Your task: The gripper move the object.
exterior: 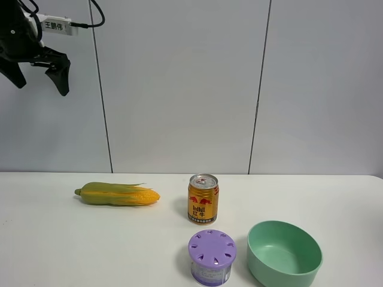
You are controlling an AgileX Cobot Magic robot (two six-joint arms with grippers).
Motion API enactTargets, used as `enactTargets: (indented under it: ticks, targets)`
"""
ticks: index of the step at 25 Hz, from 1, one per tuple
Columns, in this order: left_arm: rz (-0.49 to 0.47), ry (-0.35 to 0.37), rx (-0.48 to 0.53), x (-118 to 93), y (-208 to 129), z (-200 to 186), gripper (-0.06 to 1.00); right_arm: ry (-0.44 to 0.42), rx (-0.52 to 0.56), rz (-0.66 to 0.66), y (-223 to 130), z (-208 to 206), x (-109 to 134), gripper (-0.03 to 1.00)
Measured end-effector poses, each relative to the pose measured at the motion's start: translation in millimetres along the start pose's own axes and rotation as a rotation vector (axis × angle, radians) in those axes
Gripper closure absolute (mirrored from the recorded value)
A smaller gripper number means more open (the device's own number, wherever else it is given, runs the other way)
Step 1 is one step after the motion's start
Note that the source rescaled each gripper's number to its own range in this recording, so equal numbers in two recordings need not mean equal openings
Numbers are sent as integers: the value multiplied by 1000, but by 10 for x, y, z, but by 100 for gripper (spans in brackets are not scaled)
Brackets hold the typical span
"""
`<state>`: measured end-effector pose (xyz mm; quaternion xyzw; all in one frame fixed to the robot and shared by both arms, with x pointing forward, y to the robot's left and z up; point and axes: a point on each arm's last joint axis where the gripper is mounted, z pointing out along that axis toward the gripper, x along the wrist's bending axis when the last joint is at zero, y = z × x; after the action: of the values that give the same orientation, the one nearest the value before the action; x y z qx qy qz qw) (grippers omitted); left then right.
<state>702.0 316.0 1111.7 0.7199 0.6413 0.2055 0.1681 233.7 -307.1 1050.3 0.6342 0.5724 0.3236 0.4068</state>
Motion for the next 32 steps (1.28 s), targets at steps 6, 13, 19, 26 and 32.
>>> enactTargets:
  ticks: [6,13,19,26,32]
  targets:
    - [17,23,131,-29,-601,-171,-5,0,0,0,0,0,0,-3]
    - [-72,91,41,157,-1604,-673,-5,0,0,0,0,0,0,-3]
    - [-233,196,-129,179,-2517,-1247,-5,0,0,0,0,0,0,-3]
    - [-342,264,-343,-155,-3285,-1856,-5,0,0,0,0,0,0,-3]
    - [-324,98,-408,-443,-3456,-2001,-5,0,0,0,0,0,0,-3]
